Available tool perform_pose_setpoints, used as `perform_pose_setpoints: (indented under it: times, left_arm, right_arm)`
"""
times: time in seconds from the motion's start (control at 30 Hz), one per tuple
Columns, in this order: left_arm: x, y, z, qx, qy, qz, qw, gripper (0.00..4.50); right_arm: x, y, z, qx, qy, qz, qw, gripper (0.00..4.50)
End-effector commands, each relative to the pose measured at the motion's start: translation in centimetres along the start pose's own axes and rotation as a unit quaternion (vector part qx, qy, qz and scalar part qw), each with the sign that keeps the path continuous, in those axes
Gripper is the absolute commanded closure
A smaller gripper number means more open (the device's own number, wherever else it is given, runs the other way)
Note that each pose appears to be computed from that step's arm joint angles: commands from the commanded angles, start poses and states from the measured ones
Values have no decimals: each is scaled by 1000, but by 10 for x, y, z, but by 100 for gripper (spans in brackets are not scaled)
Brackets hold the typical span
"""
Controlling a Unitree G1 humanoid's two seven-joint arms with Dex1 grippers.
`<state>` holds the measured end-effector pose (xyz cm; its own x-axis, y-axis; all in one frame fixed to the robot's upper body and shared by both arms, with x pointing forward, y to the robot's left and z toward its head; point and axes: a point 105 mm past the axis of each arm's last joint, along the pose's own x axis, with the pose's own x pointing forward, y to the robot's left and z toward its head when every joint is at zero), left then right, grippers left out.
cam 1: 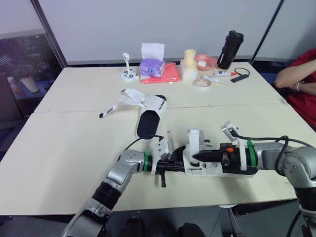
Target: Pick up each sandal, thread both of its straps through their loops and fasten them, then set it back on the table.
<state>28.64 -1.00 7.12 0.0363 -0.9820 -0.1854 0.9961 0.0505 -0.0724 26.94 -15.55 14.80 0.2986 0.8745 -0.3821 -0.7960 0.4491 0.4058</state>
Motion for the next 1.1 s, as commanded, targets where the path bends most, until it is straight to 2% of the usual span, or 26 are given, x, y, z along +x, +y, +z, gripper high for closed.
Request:
perform_pose_setpoints:
  times: [0.03,0.33,0.53,0.73,0.97,1.1]
  left_arm:
    - [2,-6,-40,-45,66,1,997,450]
    - [1,-6,-42,-50,65,8,997,450]
    - [0,-6,-43,-49,67,8,996,450]
    - [0,-5,-43,-48,69,9,996,450]
    - [0,-5,-43,-47,69,10,996,450]
    - [0,-5,-43,-47,68,10,997,450]
  right_arm:
    - [-9,6,11,1,-13,15,1000,444]
    - [-4,5,-5,10,25,11,1000,444]
    - [1,-13,-24,-39,76,-43,995,444]
    - [-1,-19,-27,-77,95,-60,991,444]
    - [-1,2,-5,-14,24,9,1000,444]
    - [-2,7,-3,11,11,22,1000,444]
